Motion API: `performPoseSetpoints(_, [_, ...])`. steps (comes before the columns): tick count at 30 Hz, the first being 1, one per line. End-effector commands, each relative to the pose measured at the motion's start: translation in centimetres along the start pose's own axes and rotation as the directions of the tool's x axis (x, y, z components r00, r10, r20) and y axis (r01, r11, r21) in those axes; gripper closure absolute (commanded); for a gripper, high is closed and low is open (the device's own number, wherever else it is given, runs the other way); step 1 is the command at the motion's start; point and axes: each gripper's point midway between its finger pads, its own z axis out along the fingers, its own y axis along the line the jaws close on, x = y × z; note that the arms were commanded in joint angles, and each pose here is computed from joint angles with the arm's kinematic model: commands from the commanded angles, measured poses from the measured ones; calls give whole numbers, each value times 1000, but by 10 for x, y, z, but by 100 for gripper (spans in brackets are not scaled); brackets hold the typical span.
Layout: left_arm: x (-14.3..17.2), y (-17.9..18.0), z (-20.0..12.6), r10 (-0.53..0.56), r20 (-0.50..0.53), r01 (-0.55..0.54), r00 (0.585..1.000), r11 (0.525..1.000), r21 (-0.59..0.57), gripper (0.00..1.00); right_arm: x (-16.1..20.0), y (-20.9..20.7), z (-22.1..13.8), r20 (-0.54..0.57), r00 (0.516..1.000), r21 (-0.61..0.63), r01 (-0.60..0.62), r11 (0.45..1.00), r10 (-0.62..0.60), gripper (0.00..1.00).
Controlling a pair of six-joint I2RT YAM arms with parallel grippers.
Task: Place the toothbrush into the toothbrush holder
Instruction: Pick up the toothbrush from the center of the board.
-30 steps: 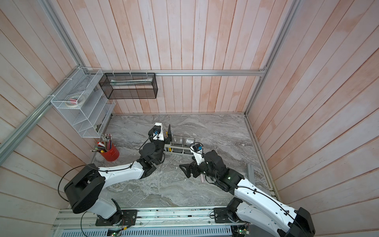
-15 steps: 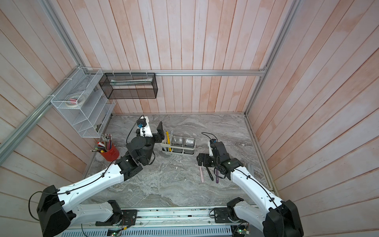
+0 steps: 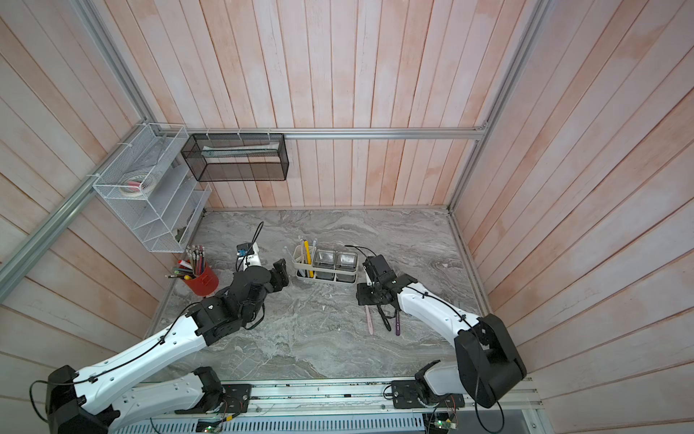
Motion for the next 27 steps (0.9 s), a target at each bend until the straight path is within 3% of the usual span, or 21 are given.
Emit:
performPoseSetpoints(1, [24, 17, -2, -28, -83, 24, 996, 999, -49, 15, 1, 2, 2, -16, 1000, 8, 5, 1000, -5, 46])
performPoseSetpoints(13, [40, 22, -3, -60, -129, 54, 990, 997, -46, 14, 23, -9, 28, -101, 995, 70, 18, 997, -11, 46])
performPoseSetpoints(17, [40, 23, -4, -61, -127, 56, 990, 997, -48, 14, 28, -13, 32, -122, 992, 89, 26, 996, -15, 56])
performPoseSetpoints(27, [41, 18, -1, -70, -134, 66, 989, 997, -36, 14, 47, -23, 42, -183, 983, 135, 49, 990, -24, 58])
